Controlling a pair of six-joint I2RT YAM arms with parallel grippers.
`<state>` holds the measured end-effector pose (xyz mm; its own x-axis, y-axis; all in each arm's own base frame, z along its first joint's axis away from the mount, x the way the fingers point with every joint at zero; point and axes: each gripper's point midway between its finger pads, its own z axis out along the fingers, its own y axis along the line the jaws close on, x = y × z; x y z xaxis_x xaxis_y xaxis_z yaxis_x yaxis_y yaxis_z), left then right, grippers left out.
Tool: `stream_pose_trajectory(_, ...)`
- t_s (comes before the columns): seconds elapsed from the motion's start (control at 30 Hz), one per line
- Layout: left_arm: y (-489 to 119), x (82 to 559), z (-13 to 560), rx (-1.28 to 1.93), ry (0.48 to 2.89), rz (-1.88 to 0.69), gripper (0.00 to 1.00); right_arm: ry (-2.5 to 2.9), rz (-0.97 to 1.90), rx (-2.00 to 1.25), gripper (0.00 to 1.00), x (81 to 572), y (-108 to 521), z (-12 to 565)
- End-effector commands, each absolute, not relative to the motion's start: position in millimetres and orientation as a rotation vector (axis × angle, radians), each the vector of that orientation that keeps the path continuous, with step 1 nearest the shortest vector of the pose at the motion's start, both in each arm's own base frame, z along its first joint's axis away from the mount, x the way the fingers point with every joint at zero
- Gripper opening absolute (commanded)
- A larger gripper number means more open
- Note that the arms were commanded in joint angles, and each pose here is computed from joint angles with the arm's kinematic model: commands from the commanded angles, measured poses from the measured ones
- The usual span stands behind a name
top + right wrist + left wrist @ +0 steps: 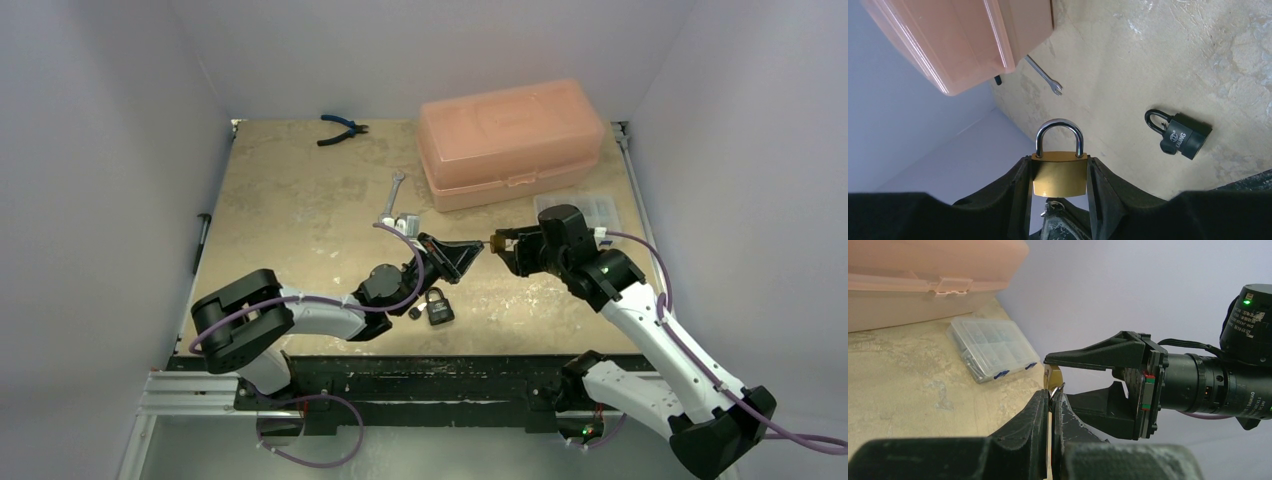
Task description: Unlock with the key
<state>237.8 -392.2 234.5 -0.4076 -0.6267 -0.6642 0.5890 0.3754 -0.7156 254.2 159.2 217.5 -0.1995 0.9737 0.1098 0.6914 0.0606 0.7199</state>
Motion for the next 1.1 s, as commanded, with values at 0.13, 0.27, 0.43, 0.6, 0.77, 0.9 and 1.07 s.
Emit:
stream_pose_trajectory(0.13, -396.5, 241.4, 249.0, -0.055, 1.438, -1.331, 0.0, 1.875, 1.001, 1.673, 0.0, 261.3, 160.5, 239.1)
stream_pose_trajectory(0.27, -396.1, 242.1, 244.6, -0.061, 1.451, -1.324, 0.0, 1.882, 1.002, 1.677, 0.0, 261.4, 161.6, 237.4)
stream_pose_trajectory(0.43, -396.3, 242.5, 243.8, -0.066, 1.452, -1.323, 0.0, 1.885, 1.008, 1.674, 0.0, 262.0, 163.2, 237.6)
stream_pose_trajectory(0.6, -399.6, 242.0, 243.8, -0.057, 1.452, -1.329, 0.0, 1.898, 1.012, 1.676, 0.0, 262.4, 165.6, 235.6)
stream_pose_trajectory(0.77, -400.7, 241.9, 241.5, -0.059, 1.459, -1.324, 0.0, 1.896, 1.016, 1.674, 0.0, 262.3, 165.8, 236.4)
stream_pose_trajectory(0.9, -401.5, 241.9, 240.3, -0.06, 1.461, -1.323, 0.0, 1.894, 1.015, 1.674, 0.0, 262.9, 165.6, 236.2)
stream_pose_trajectory(1.07, -404.9, 239.9, 240.8, -0.051, 1.46, -1.326, 0.0, 1.901, 1.021, 1.68, 0.0, 263.1, 167.7, 233.8)
